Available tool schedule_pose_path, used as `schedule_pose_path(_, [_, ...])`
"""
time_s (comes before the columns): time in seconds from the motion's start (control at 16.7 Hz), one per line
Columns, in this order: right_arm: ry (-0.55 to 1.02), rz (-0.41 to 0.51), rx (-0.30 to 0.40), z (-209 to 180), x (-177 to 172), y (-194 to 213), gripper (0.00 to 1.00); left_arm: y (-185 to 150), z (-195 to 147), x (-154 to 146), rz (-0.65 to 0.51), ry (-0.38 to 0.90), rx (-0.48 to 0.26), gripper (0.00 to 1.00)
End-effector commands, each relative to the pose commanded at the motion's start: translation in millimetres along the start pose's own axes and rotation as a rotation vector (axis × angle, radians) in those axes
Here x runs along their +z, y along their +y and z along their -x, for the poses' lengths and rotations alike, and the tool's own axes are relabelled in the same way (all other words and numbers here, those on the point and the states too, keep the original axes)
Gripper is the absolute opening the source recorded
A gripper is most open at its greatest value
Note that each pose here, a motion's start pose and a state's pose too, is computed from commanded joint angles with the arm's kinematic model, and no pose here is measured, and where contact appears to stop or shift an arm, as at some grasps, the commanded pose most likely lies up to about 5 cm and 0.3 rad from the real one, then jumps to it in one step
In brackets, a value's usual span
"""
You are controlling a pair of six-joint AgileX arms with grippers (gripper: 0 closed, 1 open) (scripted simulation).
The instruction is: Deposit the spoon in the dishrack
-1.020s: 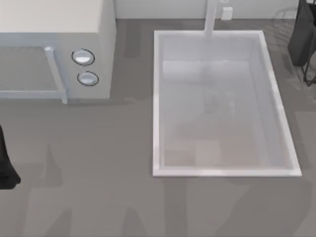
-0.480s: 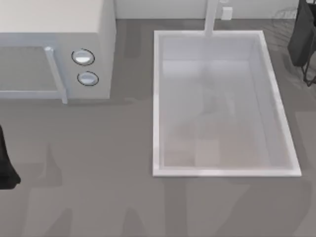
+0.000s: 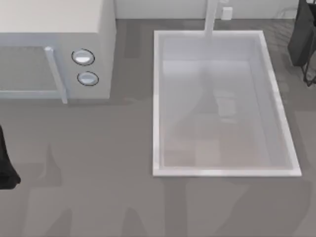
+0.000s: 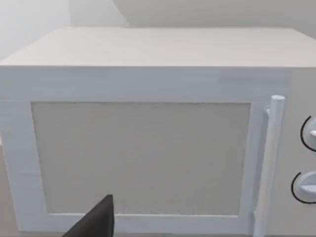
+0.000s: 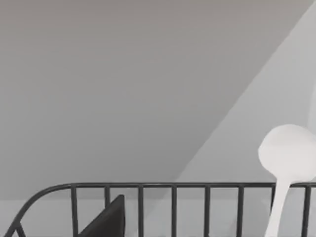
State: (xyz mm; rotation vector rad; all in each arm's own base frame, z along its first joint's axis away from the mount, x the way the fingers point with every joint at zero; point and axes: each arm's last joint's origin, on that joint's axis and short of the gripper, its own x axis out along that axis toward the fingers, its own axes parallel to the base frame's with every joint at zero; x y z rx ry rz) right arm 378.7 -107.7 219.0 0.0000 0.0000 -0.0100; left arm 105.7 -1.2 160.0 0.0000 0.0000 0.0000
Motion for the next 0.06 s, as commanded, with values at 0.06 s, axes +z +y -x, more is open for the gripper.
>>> schedule_pose_path(0.06, [0.000,0.000,0.000,0.0,0.0,0.0,1.00,0.0,0.0,0.0,0.000,0.000,0.000,1.00])
